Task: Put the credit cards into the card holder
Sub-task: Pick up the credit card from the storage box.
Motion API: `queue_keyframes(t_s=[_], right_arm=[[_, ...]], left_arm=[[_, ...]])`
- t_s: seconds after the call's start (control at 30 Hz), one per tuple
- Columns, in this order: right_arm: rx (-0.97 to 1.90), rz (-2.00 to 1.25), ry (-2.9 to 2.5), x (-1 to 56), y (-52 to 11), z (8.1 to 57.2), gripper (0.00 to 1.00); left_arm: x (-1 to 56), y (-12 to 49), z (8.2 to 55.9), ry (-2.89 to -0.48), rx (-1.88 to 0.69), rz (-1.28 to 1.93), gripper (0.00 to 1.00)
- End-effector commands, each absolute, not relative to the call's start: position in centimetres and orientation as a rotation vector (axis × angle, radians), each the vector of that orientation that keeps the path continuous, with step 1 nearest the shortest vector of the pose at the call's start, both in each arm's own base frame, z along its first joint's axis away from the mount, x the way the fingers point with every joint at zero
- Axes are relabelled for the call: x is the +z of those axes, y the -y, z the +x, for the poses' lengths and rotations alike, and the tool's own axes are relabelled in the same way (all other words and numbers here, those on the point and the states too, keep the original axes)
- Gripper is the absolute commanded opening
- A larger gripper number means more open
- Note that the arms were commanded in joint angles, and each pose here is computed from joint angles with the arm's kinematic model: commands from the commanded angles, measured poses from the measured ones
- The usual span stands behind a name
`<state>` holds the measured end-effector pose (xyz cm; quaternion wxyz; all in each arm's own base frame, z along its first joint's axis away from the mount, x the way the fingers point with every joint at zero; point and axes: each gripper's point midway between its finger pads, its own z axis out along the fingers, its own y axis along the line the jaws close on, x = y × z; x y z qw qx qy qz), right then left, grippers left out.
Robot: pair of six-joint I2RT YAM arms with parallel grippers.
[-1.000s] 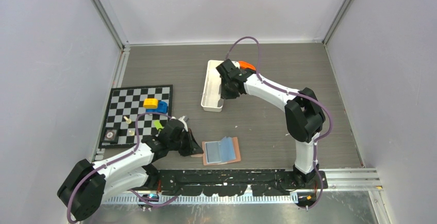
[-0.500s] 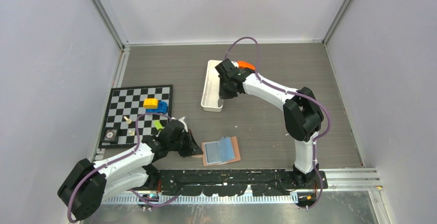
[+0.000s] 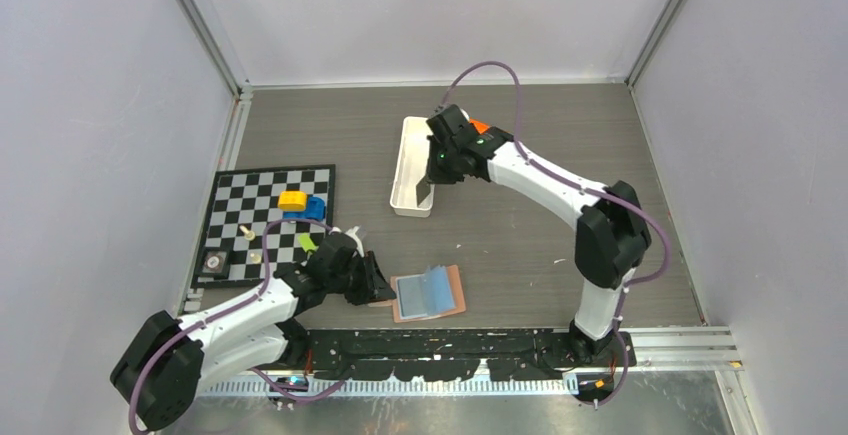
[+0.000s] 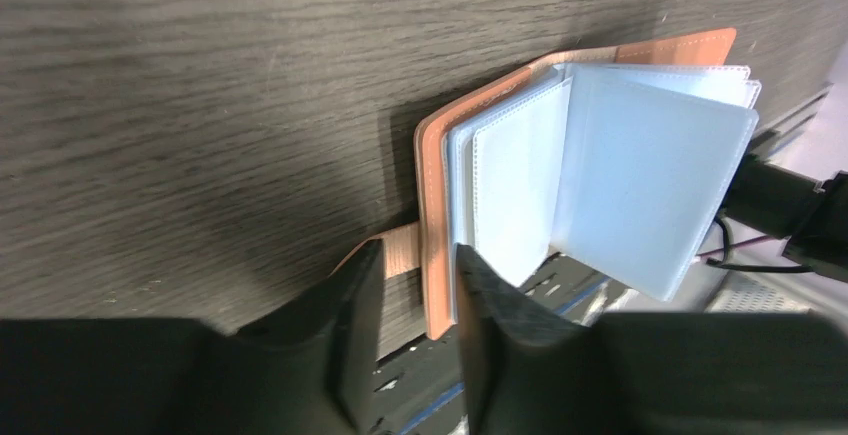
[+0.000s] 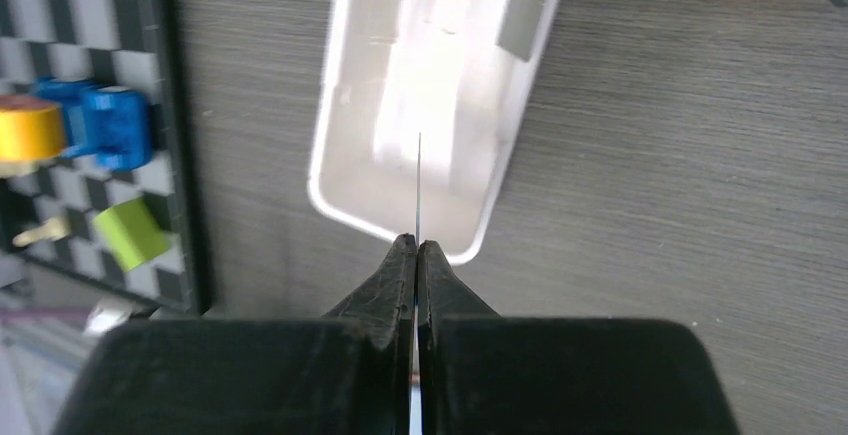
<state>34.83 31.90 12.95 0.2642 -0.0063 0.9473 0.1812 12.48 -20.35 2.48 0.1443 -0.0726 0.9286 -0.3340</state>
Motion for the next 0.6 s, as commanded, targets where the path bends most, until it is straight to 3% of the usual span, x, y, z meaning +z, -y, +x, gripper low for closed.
queue_keyframes(t_s=[0.0,0.1,0.2,0.33,0.57], right_arm=[[0.708,-0.122,-2.381,21.5,-32.6,33.3,0.01],[0.698,-0.203,-2.352,23.5,-31.0,31.5,0.01],[0.692,-0.332,-2.371,24.3,-29.4,28.7,0.01],[0.757,-0.534,-2.430,24.0,-27.7,23.9,0.00],[1.139,-0.777,-2.430,24.0,-27.6,15.2,0.00]], left_arm=[[4.5,20.2,13.9,-2.620,-0.913,-0.143,0.39],[5.3,18.9,14.3,-2.608,-0.811,-0.125,0.56],[6.9,17.1,14.9,-2.560,-0.685,-0.067,0.65],[12.6,17.4,16.1,-2.389,-0.721,0.114,0.68],[22.1,22.4,14.5,-2.028,-1.110,0.483,0.71]])
